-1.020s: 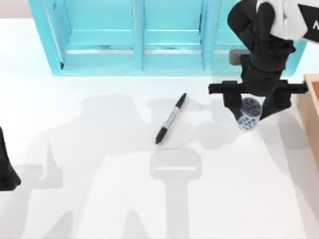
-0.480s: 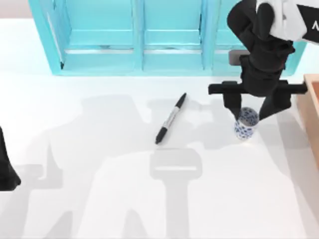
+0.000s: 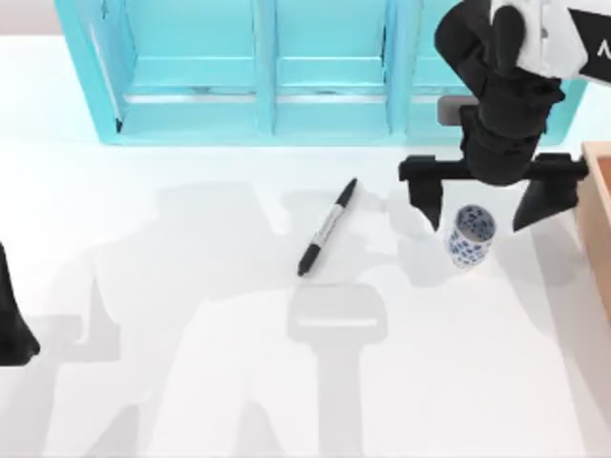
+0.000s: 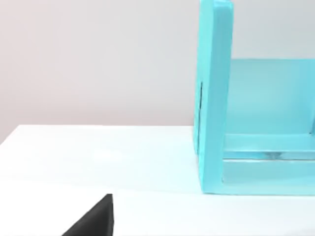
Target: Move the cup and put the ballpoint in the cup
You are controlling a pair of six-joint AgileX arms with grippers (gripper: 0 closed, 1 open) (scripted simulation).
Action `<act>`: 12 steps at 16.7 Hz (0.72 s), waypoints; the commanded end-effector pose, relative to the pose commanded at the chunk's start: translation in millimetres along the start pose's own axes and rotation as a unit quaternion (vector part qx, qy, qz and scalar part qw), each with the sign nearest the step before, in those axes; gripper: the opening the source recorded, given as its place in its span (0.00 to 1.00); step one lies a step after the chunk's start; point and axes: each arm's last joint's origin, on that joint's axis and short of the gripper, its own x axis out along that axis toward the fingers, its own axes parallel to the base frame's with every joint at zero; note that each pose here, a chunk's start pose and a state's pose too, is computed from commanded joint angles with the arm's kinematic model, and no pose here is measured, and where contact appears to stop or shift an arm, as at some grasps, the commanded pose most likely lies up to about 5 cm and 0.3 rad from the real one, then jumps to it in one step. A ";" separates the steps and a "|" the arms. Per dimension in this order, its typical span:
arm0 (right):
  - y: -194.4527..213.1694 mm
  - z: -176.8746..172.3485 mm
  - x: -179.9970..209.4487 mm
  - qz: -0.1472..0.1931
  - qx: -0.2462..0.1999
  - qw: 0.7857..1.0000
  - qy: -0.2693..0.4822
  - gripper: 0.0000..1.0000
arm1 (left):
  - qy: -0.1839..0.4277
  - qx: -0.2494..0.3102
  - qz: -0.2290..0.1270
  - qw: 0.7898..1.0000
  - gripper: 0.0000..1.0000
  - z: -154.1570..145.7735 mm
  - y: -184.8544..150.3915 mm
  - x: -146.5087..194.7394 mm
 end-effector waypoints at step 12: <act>1.1 10.6 -27.5 -0.005 0.009 1.000 0.013 1.00 | 0.000 0.000 0.000 1.000 1.00 0.0 0.0 0.0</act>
